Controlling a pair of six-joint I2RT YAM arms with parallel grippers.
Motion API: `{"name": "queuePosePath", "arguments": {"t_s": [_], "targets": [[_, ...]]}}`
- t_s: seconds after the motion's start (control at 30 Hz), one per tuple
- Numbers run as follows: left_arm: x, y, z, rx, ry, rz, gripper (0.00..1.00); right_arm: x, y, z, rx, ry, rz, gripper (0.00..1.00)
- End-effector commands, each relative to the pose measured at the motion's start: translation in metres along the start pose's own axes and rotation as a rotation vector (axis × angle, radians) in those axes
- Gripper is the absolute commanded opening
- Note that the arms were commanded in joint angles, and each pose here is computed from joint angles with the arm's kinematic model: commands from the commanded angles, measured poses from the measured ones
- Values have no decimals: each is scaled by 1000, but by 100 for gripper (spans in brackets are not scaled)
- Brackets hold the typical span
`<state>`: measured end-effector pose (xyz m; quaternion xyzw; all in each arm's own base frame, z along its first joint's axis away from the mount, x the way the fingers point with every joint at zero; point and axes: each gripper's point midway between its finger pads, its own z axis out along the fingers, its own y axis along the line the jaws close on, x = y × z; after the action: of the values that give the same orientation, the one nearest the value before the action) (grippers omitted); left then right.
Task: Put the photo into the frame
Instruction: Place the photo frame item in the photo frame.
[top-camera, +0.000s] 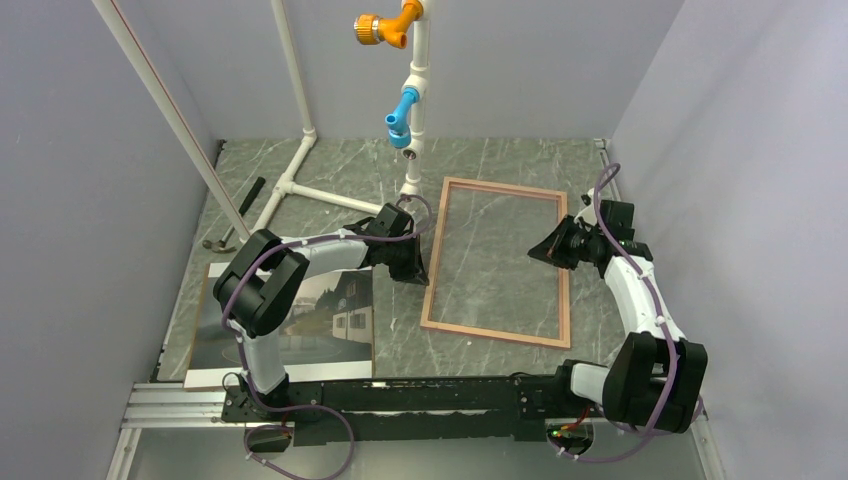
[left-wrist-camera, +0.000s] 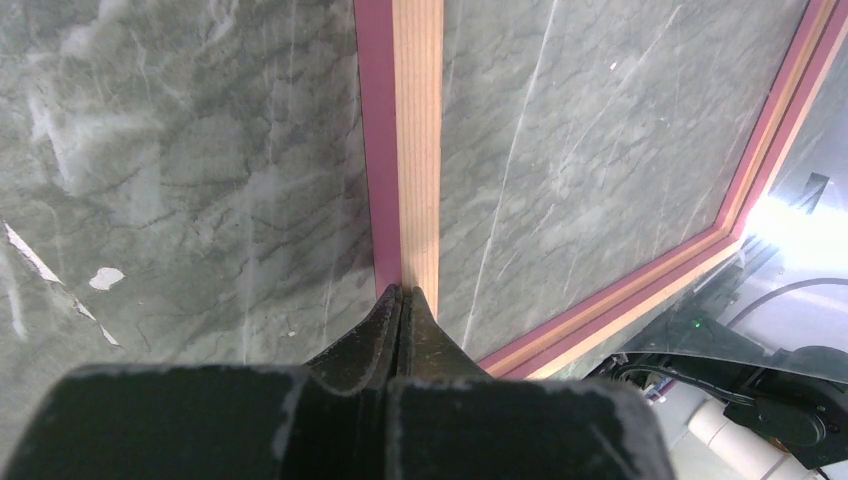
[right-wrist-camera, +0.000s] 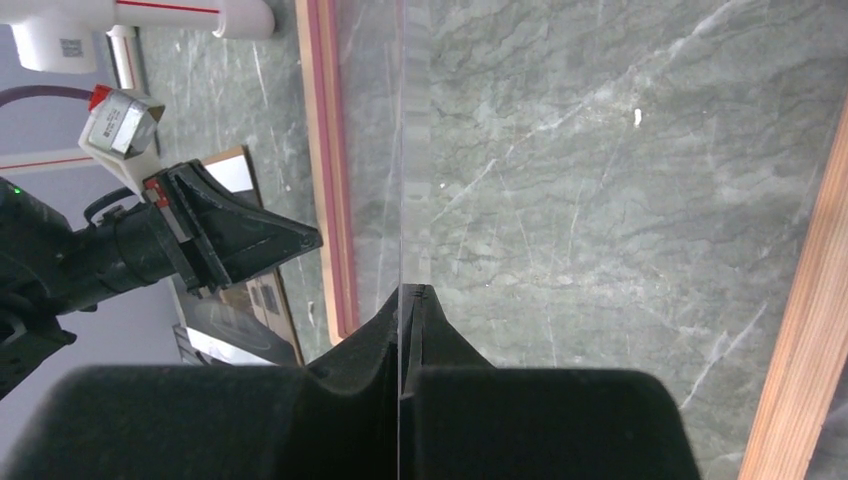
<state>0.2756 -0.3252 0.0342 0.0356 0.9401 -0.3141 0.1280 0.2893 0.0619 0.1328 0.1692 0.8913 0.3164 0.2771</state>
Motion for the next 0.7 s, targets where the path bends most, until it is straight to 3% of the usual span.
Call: {"name": "queuePosePath", "arguments": {"t_s": [0.0, 0.43, 0.67], "targets": [[21, 44, 20, -156, 48, 3, 0, 8, 26, 0, -134, 45, 25, 0], [22, 46, 22, -160, 56, 0, 0, -1, 66, -11, -355, 23, 17, 0], [22, 45, 22, -158, 56, 1, 0, 1, 54, -7, -313, 25, 28, 0]]}}
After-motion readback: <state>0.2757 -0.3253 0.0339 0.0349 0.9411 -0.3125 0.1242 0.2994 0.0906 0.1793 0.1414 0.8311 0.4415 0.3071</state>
